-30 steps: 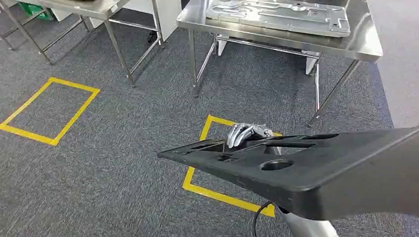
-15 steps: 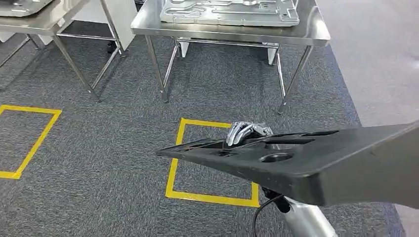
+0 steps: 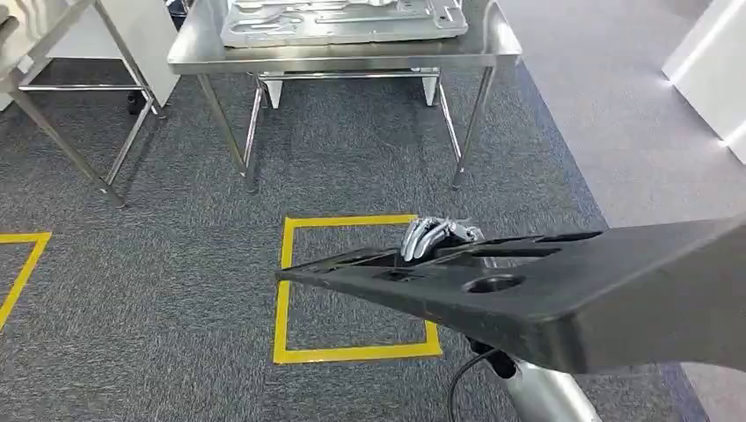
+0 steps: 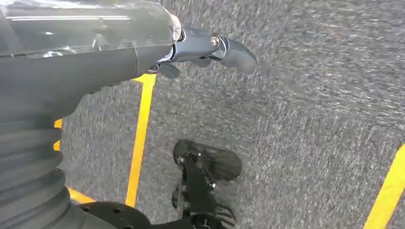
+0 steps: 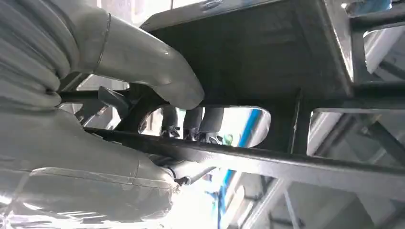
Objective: Take the parts from the cabinet and place them on the table.
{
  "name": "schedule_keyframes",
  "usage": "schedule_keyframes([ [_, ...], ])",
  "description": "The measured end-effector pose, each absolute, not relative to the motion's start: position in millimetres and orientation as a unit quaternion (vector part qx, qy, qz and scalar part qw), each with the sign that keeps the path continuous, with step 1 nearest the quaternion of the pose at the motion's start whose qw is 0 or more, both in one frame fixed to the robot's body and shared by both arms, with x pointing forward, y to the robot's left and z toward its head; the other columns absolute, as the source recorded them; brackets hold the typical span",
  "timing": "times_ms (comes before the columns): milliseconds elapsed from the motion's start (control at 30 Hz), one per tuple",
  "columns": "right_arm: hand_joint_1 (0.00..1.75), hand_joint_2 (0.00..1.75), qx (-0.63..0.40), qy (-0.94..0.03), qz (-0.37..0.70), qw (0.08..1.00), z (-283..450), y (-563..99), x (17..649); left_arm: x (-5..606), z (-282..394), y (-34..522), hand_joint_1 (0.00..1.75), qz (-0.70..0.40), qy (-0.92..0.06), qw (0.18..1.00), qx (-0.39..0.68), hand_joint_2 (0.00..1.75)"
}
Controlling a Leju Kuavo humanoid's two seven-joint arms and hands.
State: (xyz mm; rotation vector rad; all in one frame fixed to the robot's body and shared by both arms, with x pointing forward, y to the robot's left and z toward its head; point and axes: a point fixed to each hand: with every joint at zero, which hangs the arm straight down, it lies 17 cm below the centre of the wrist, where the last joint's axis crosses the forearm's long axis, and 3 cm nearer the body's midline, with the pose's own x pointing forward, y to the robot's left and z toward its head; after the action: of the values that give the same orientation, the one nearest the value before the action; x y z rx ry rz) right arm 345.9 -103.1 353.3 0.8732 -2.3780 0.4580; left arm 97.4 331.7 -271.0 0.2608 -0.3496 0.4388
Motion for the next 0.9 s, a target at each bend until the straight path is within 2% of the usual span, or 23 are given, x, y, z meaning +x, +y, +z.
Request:
schedule_keyframes([
  [900,1.75,1.75,0.313,-0.894,0.172,0.272,356.8,-99.6,338.7,97.0,-271.1,331.3,0.0,0.212,-0.174,0.954,0.123,1.75],
])
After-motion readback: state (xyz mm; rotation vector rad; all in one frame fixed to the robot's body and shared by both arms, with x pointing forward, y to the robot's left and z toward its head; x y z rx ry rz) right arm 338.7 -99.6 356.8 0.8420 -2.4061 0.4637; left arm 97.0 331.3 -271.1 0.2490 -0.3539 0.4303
